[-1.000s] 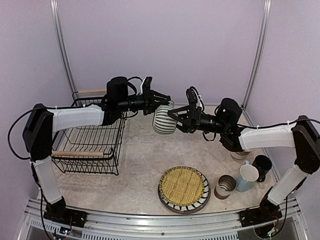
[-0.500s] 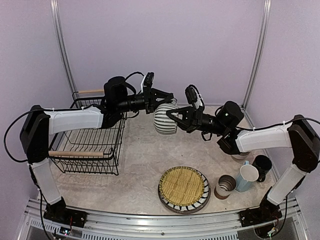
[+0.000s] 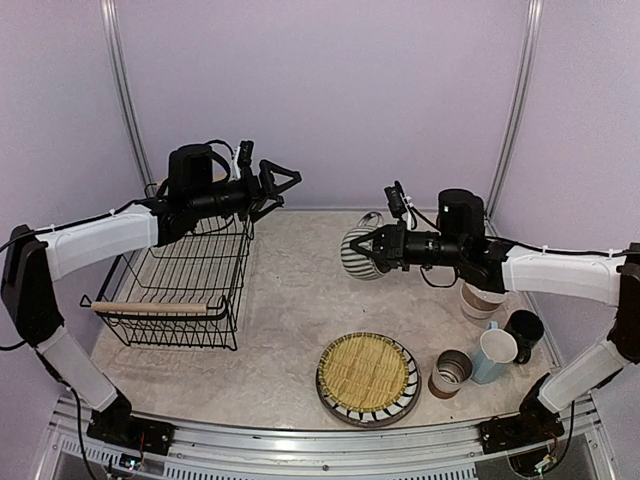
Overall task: Unload the mixed dishes from the dish rack
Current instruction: Place the cup at the center of the board.
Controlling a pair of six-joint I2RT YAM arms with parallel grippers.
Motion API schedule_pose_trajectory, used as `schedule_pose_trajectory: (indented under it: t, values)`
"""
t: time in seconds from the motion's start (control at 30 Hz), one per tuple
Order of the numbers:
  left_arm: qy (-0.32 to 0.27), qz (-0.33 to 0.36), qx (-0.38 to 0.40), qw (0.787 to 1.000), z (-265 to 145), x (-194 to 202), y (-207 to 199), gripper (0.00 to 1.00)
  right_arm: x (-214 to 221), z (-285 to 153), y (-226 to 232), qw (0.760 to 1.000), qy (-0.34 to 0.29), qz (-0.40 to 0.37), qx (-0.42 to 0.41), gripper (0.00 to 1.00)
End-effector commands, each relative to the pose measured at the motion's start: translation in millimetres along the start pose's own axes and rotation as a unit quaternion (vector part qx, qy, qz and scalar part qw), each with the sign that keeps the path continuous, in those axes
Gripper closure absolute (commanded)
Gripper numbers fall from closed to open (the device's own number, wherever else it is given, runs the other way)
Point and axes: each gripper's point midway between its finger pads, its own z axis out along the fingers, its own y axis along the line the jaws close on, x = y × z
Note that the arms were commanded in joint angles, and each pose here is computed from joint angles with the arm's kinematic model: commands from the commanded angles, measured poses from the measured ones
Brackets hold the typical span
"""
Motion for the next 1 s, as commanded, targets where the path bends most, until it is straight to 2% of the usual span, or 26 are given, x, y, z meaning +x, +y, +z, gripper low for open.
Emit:
schedule_pose_trajectory:
  t: [0.0, 0.07, 0.17, 0.23, 0.33, 0.43, 0.63, 0.8, 0.97]
  values:
    - [0.004, 0.069, -0.098, 0.993, -34.3, -7.0, 10.0, 0.01, 3.6, -39.3, -77.0, 0.959, 0.045, -0.081, 0.266, 1.00]
    - [-0.002, 0.089, -0.132, 0.987, -47.2, -11.5, 10.7, 0.01, 10.0, -62.6, -108.6, 0.924, 0.073, -0.094, 0.364, 1.00]
    - [-0.022, 0.118, -0.180, 0.976, -67.9, -19.9, 14.0, 0.01, 18.4, -93.3, -139.9, 0.875, 0.105, -0.103, 0.461, 1.00]
    - [-0.045, 0.136, -0.200, 0.969, -81.2, -28.6, 13.5, 0.01, 25.1, -107.6, -155.5, 0.851, 0.123, -0.105, 0.500, 1.00]
    - [-0.078, 0.151, -0.204, 0.964, -100.8, -40.0, 5.9, 0.01, 35.8, -122.3, -177.9, 0.828, 0.148, -0.094, 0.532, 1.00]
    - [-0.102, 0.153, -0.198, 0.963, -117.0, -46.5, -1.4, 0.01, 44.7, -125.1, -192.4, 0.826, 0.161, -0.086, 0.534, 1.00]
    - [-0.169, 0.122, -0.227, 0.951, -150.9, -52.3, 12.5, 0.01, 54.7, -119.0, -210.1, 0.830, 0.176, -0.076, 0.524, 1.00]
    - [-0.178, 0.134, -0.223, 0.949, -167.8, -50.3, 3.4, 0.01, 67.6, -117.1, -223.7, 0.830, 0.191, -0.066, 0.520, 1.00]
    - [-0.172, 0.146, -0.229, 0.947, -176.8, -48.4, -2.8, 0.01, 72.5, -113.3, -226.0, 0.836, 0.194, -0.061, 0.510, 0.88]
